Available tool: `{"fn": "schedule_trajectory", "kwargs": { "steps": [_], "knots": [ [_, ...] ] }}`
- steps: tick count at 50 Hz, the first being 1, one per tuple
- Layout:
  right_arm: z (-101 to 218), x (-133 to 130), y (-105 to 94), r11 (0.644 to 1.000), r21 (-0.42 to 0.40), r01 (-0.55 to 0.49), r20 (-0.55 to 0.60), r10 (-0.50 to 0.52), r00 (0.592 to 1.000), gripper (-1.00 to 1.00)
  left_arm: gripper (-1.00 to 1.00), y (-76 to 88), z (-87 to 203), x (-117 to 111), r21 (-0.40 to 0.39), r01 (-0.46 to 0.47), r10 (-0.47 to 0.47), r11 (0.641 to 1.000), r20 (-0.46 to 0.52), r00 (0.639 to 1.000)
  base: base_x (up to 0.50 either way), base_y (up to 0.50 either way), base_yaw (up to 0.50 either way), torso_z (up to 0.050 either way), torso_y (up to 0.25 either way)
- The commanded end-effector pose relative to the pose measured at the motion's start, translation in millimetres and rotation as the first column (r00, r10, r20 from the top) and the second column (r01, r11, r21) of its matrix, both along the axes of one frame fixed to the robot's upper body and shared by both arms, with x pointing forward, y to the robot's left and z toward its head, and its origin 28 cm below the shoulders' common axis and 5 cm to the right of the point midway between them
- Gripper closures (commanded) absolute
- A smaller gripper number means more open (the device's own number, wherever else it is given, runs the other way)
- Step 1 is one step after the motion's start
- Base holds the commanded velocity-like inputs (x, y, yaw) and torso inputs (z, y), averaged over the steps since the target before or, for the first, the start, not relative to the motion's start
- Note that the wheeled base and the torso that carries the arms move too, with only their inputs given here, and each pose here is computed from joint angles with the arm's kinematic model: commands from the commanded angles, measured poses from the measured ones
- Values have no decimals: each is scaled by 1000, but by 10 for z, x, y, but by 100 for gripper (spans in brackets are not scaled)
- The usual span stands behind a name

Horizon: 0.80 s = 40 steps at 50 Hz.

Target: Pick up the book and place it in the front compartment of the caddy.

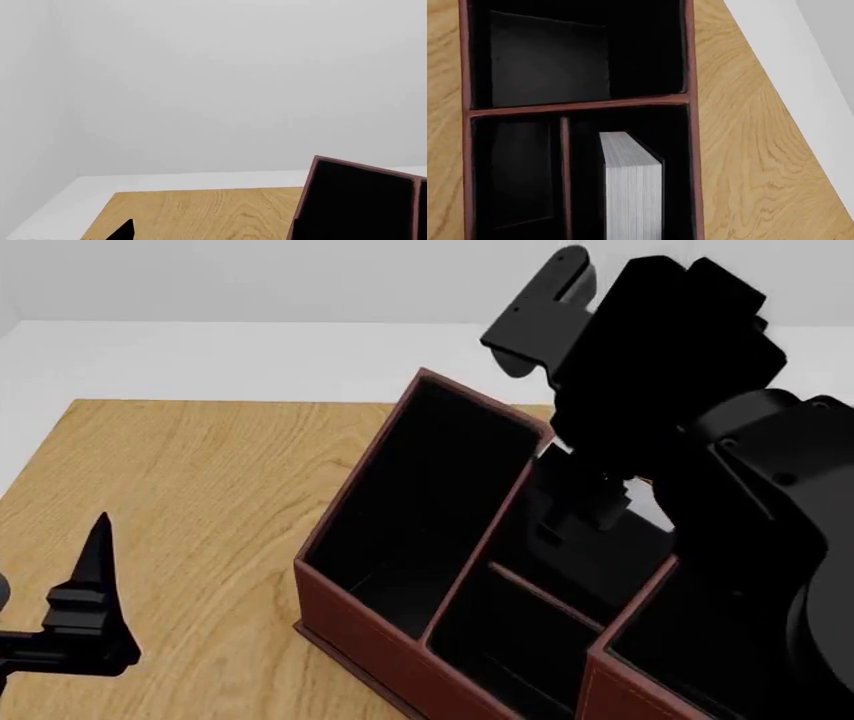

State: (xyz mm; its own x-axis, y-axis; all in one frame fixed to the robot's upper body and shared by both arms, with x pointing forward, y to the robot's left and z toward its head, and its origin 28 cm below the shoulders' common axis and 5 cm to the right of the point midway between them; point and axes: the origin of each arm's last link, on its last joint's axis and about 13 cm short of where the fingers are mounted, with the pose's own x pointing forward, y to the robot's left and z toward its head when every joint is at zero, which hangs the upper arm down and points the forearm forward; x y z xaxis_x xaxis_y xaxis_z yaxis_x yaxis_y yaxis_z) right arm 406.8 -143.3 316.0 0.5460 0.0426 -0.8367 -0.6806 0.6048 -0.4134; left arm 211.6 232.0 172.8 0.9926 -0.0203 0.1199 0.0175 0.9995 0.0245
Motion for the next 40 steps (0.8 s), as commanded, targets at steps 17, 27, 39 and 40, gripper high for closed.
{"fn": "schedule_trajectory", "kwargs": {
  "steps": [17, 27, 39, 40],
  "knots": [
    [66, 52, -44, 997, -70, 14, 111, -6, 994, -100, -100, 2, -13, -8, -2, -3, 3, 1000, -2, 1000, 0, 0, 0, 0, 1],
    [421, -204, -23, 997, -76, 11, 198, 4, 980, -100, -100, 13, -11, -11, -5, -5, 5, 1000, 0, 1000, 0, 0, 0, 0, 0],
    [618, -862, 3, 998, -59, -7, 274, 23, 961, -100, -100, 17, 42, -30, -4, -5, 5, 1000, 11, 1000, 0, 0, 0, 0, 0],
    [620, -918, 8, 998, -57, -9, 271, 24, 962, -100, -100, 13, 48, -31, -3, -3, 3, 1000, 13, 1000, 0, 0, 0, 0, 0]
  ]
}}
